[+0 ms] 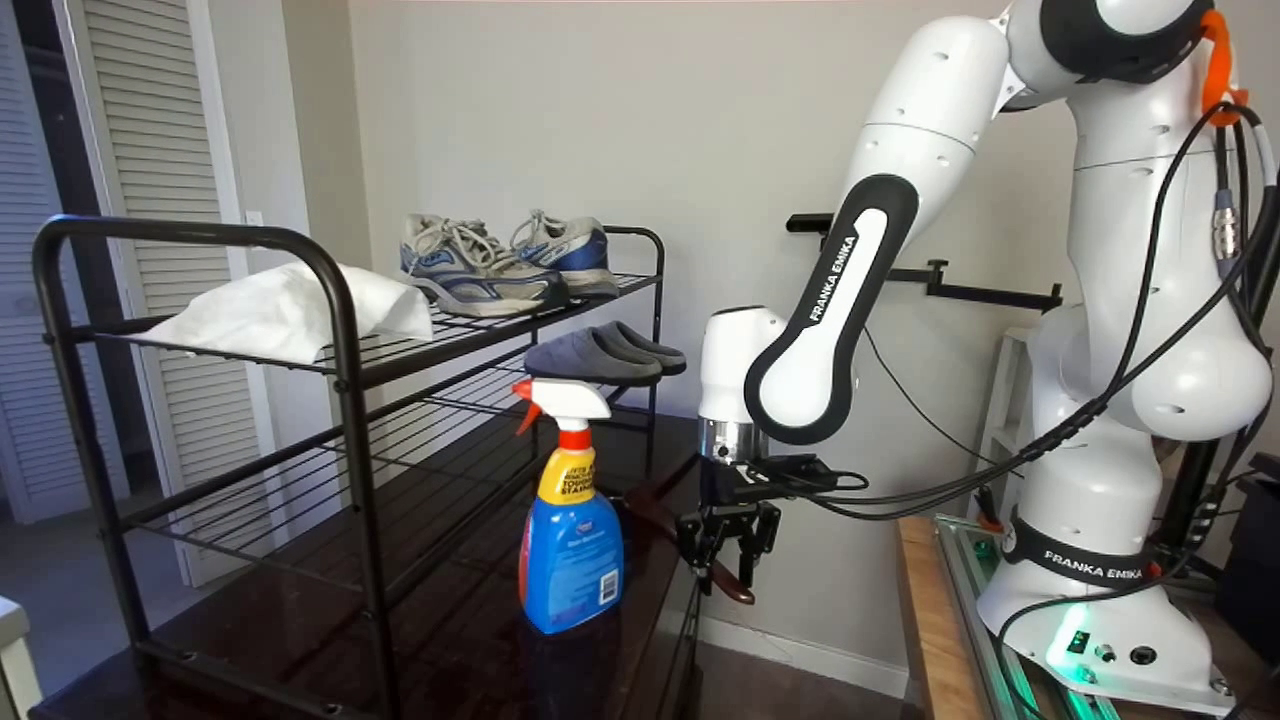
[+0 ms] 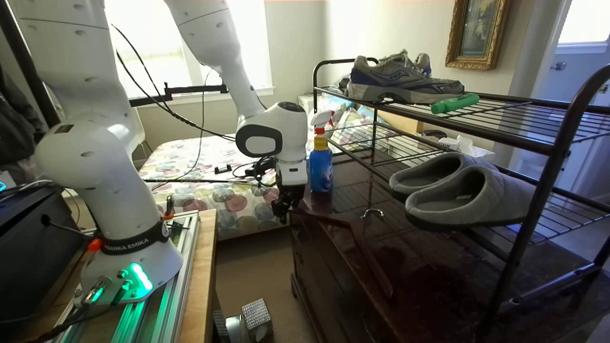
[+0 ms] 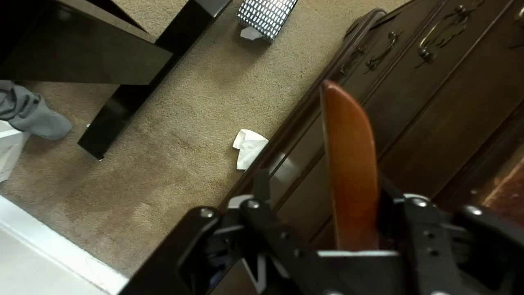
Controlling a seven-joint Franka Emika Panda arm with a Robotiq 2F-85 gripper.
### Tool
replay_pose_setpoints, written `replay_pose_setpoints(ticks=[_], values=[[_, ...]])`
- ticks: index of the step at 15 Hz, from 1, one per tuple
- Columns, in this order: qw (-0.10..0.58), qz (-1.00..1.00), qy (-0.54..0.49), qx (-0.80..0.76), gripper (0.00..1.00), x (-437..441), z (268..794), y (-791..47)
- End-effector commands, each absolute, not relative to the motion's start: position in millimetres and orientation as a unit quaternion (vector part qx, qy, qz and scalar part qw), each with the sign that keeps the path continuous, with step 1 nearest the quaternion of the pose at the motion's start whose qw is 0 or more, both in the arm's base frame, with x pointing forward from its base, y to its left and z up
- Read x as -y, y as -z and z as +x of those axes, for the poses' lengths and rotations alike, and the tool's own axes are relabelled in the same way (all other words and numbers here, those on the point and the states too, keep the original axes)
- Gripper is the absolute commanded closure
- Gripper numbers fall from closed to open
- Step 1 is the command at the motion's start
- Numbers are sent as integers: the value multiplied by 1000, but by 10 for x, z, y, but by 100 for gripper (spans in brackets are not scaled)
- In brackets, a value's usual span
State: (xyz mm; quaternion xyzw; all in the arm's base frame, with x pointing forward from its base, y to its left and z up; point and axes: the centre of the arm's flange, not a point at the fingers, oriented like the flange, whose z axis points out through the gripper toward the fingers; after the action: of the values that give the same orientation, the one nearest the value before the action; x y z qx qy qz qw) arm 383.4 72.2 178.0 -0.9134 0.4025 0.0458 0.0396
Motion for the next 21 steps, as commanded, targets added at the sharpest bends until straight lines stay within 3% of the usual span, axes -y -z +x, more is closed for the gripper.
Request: replay_pose_setpoints(ticks=[1, 4, 6, 18, 19, 21], values=[[41, -908, -38, -415, 68, -767, 3904, -1708], [38, -908, -36, -415, 91, -769, 3909, -1695], [37, -908, -35, -415, 99, -768, 3909, -1694], [16, -911, 6, -412, 98, -732, 4005, -1884], [17, -912, 4, -410, 65, -751, 4020, -1880], [16, -913, -1, -407, 58, -777, 4034, -1894]])
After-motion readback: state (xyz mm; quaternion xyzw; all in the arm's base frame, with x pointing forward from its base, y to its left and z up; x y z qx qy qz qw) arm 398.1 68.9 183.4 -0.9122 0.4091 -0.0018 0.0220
